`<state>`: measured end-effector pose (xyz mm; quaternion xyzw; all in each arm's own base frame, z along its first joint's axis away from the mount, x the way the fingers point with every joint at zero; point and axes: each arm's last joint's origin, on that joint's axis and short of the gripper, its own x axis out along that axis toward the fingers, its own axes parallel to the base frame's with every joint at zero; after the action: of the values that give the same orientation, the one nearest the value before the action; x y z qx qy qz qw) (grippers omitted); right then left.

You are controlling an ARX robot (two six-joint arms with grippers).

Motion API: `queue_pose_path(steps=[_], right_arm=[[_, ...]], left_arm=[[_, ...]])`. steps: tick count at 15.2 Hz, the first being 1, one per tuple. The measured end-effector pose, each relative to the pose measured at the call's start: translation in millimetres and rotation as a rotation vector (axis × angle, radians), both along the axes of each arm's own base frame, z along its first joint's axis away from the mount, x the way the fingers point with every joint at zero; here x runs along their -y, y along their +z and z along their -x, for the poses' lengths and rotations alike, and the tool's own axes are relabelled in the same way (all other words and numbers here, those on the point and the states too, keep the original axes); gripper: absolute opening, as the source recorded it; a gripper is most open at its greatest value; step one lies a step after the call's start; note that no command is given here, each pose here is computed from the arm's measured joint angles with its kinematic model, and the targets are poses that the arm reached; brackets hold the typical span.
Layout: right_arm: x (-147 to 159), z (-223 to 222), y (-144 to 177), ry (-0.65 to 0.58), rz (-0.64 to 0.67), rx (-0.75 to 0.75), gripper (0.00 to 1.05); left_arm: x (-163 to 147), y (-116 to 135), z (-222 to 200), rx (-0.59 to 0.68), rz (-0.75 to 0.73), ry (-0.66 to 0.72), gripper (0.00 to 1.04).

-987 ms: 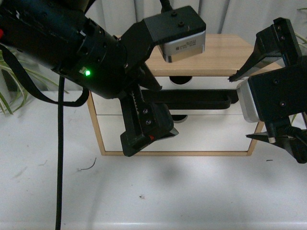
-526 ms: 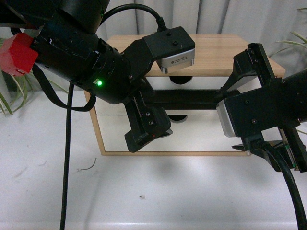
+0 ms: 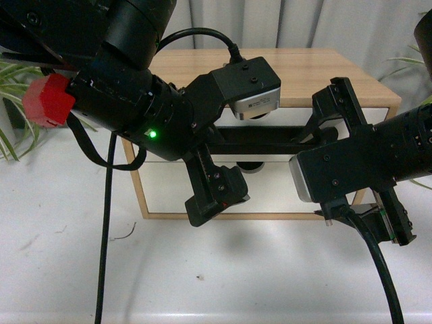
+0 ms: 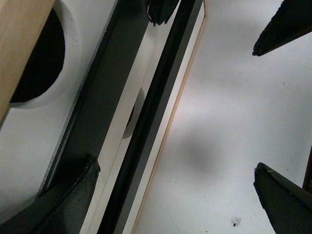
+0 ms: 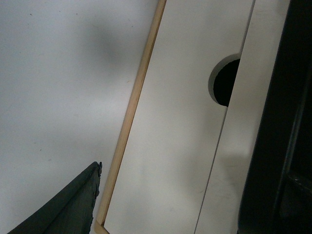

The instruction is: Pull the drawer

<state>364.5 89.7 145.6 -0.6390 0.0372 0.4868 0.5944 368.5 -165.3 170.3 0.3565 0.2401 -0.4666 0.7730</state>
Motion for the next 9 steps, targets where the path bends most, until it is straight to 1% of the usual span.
queue_pose_path(steps=[4,9], right_arm=[[-0.9,-4.8,-13.2,0.003,-0.004,0.002,0.98],[0.6,0.7,-14.7,-0.012,-0.015,-0.006,0.98]], left_arm=[[9.3,-7.7,0.5,0.002,0.001,-0.023,0.98],[15.9,-7.1,2.4,-0.001,0.020,-0.021,0.98]])
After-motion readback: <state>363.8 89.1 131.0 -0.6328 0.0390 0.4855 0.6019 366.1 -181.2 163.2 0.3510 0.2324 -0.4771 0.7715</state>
